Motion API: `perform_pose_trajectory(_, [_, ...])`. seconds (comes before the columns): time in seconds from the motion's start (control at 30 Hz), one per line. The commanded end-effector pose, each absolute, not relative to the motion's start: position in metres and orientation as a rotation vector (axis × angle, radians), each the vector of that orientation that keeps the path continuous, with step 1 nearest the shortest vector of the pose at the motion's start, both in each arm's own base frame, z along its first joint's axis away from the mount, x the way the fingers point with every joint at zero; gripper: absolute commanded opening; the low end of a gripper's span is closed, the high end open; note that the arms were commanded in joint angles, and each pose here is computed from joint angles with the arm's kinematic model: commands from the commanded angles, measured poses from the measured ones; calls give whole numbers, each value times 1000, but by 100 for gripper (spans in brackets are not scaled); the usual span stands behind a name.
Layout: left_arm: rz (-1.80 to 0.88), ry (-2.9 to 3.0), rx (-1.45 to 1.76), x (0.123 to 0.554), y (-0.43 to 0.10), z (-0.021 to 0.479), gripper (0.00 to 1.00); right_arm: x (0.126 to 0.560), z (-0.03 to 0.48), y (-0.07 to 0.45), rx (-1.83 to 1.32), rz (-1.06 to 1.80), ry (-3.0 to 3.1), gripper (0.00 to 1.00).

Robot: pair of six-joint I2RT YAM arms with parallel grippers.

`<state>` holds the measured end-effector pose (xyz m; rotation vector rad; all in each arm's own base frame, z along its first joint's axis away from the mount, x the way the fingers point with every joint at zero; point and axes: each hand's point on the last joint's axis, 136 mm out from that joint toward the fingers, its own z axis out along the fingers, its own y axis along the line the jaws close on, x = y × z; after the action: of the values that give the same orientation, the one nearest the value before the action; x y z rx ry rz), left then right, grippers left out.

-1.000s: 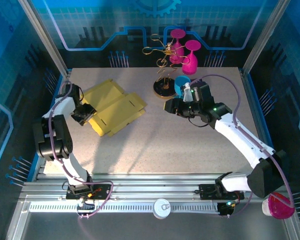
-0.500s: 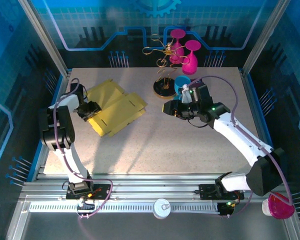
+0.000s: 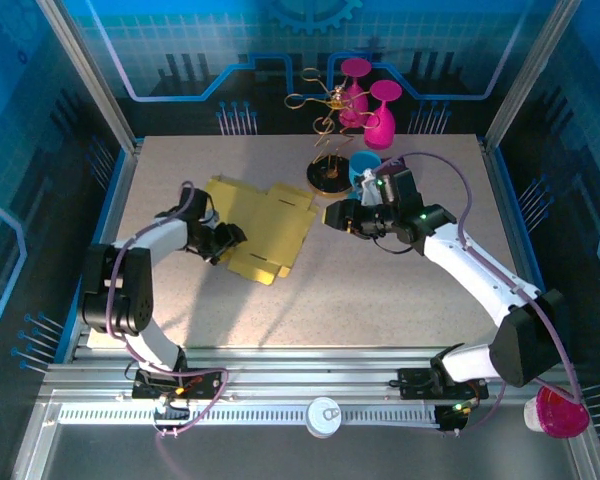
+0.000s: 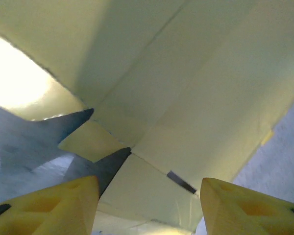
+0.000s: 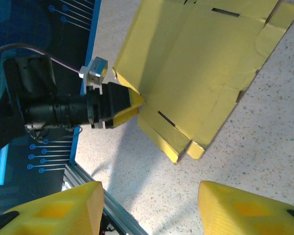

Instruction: Fold the paper box

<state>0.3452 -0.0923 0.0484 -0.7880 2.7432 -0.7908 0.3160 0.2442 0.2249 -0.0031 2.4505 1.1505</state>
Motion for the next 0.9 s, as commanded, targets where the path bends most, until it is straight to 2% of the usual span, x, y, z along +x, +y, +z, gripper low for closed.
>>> perform_pose_trajectory(0.0, [-916,2717,-852,337,-115,52,57,315,220,237,36,1183,2454,54])
perform_pose_trajectory(0.33, [-977,2723,-742,318,-122,38,50,306,216,222,71,1188,2447,54])
perform_pose_trajectory(0.6, [-1072,2691,-676,317,-131,29,38,297,215,219,84,1190,2451,54])
perform_pose_trajectory(0.77, [-1117,2636,-665,318,-134,40,25,293,213,215,99,1177,2455,54])
perform_pose_trajectory(0.87, [-1128,2611,-675,319,-134,50,13,293,211,214,114,1170,2456,54])
